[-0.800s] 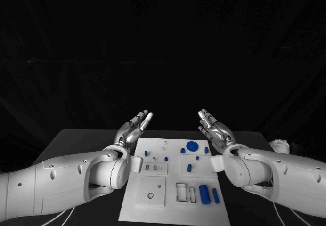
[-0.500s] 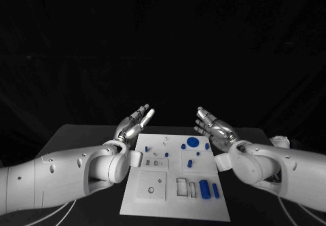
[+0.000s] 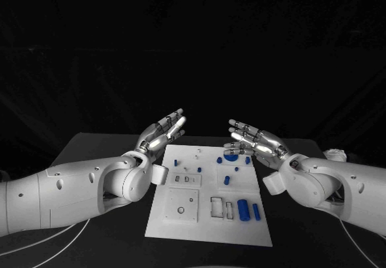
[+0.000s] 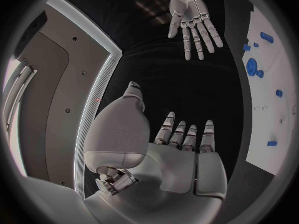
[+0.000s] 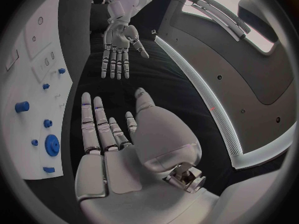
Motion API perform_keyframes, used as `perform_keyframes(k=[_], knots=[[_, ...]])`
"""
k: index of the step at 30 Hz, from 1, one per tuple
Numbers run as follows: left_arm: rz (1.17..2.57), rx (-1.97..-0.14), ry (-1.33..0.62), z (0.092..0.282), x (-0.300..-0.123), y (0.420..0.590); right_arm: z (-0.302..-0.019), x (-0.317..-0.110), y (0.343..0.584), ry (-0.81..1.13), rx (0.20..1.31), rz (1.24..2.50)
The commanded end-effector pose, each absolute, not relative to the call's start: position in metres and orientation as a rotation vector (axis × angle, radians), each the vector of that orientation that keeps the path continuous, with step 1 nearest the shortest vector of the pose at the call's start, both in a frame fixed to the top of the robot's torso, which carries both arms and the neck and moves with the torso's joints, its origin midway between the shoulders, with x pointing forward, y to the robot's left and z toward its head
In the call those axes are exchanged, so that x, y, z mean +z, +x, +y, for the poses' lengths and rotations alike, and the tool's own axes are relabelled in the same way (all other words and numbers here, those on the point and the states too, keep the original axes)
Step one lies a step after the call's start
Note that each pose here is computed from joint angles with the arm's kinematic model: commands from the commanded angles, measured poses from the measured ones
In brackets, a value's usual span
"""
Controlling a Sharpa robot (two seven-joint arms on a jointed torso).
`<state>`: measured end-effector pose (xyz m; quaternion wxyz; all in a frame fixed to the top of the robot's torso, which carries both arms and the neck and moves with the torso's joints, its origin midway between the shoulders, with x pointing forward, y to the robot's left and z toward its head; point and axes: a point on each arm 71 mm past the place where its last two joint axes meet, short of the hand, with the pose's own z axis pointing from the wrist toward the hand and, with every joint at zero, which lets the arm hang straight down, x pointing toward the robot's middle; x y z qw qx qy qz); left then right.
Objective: Assemble the parts on the task board
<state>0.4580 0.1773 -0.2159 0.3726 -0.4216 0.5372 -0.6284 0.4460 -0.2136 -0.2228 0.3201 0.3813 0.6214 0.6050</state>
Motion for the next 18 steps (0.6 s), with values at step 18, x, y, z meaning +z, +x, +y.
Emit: perform_keyframes(k=[18], knots=[[1.457, -1.611, -0.784, 0.193, -0.171, 0.442, -0.207, -0.123, 0.477, -0.303, 0.784, 1.645]])
